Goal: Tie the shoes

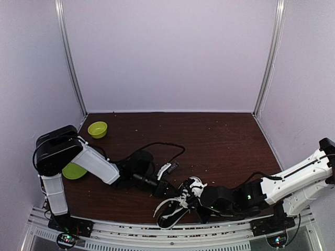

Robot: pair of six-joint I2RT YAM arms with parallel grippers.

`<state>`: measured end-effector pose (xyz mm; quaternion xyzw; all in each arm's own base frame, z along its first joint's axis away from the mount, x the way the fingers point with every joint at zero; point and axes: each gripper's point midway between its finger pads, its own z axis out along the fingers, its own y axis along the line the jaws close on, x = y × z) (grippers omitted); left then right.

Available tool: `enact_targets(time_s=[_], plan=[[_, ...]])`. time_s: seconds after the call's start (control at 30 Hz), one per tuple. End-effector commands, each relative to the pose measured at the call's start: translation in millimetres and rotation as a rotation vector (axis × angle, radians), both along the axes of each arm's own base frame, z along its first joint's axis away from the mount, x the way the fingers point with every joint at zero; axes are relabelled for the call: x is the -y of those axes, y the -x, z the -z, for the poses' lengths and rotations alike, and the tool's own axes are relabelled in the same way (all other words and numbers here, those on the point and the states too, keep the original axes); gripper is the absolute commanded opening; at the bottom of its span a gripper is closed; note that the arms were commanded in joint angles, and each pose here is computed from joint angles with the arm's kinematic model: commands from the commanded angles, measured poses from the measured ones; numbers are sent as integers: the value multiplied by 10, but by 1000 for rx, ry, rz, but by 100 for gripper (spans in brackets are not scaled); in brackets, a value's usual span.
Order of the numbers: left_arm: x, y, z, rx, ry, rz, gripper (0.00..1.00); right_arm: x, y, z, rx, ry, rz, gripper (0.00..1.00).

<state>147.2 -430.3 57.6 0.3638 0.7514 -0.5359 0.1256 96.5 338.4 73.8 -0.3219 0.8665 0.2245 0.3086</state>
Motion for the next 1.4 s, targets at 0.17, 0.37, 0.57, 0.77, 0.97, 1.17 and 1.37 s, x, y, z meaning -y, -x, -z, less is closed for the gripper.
enact_targets(time_s=[0.17,0.37,0.57,0.77,0.97,1.17,1.37], plan=[[7,-108,-262,41,73,-81,0,4,-31,-80,6,-15,18,0],[-64,-210,-328,79,40,-153,0,60,-31,-50,2,-5,26,0],[-130,-289,-248,105,-28,-199,0,83,-3,-14,-15,3,20,0],[-181,-393,-163,117,-84,-259,0,115,85,89,-54,28,-14,0],[-238,-511,-125,121,-114,-302,0,156,179,200,-100,50,-46,0],[-280,-563,-83,128,-138,-326,0,160,233,245,-125,53,-66,0],[-347,-670,-58,131,-157,-372,0,162,318,341,-163,76,-101,0]])
